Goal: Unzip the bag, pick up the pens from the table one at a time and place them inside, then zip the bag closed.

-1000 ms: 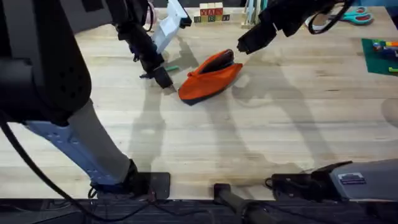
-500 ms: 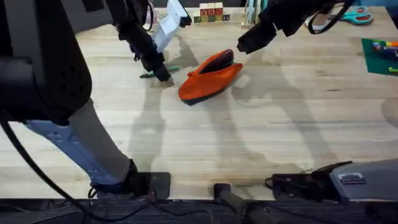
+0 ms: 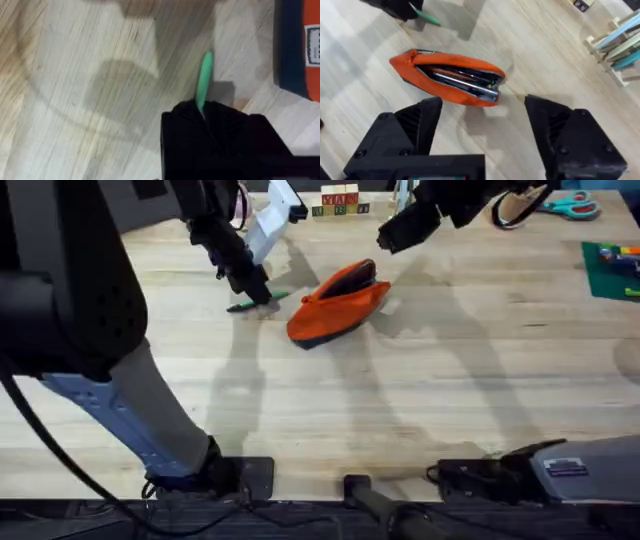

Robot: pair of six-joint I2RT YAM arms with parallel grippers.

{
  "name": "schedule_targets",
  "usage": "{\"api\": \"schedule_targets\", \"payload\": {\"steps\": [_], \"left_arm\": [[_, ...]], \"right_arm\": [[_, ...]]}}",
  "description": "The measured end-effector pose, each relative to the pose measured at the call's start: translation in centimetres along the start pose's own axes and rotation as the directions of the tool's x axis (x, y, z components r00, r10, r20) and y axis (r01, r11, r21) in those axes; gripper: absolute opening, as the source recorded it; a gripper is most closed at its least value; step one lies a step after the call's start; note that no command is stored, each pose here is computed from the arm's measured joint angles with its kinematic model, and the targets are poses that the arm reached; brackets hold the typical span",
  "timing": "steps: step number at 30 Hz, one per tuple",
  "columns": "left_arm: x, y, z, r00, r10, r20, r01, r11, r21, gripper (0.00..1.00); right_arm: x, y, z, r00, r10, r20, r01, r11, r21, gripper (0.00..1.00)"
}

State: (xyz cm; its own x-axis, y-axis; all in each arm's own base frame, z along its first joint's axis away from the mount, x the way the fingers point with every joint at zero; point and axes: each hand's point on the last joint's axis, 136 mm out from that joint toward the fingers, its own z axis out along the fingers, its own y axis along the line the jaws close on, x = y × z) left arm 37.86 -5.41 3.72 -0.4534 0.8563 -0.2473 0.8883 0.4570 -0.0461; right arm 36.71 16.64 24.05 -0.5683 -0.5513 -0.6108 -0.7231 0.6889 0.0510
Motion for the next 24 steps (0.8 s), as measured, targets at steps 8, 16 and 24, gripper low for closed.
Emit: {"api": "schedule_targets", "payload": {"steps": [8, 16, 24], "left_arm": [[-0.1, 0.1, -0.1, 0.999, -0.051, -0.007, 0.051, 0.999, 0.010, 0.041], [-0.8, 0.5, -1.9, 0.993, -0.117, -0.033, 0.118, 0.992, 0.044, 0.041], [-3.4, 1.2, -6.7, 0.984, -0.175, -0.012, 0.175, 0.984, 0.015, 0.041]], "right_arm": [[-0.1, -1.0, -0.7, 0.996, 0.088, 0.015, -0.088, 0.996, 0.018, 0.997], [-0.4, 0.0, -3.6, 0.995, 0.083, 0.057, -0.085, 0.996, 0.034, 0.996], [1.6, 1.9, -5.8, 0.994, 0.110, 0.002, -0.110, 0.994, 0.015, 0.997]]}}
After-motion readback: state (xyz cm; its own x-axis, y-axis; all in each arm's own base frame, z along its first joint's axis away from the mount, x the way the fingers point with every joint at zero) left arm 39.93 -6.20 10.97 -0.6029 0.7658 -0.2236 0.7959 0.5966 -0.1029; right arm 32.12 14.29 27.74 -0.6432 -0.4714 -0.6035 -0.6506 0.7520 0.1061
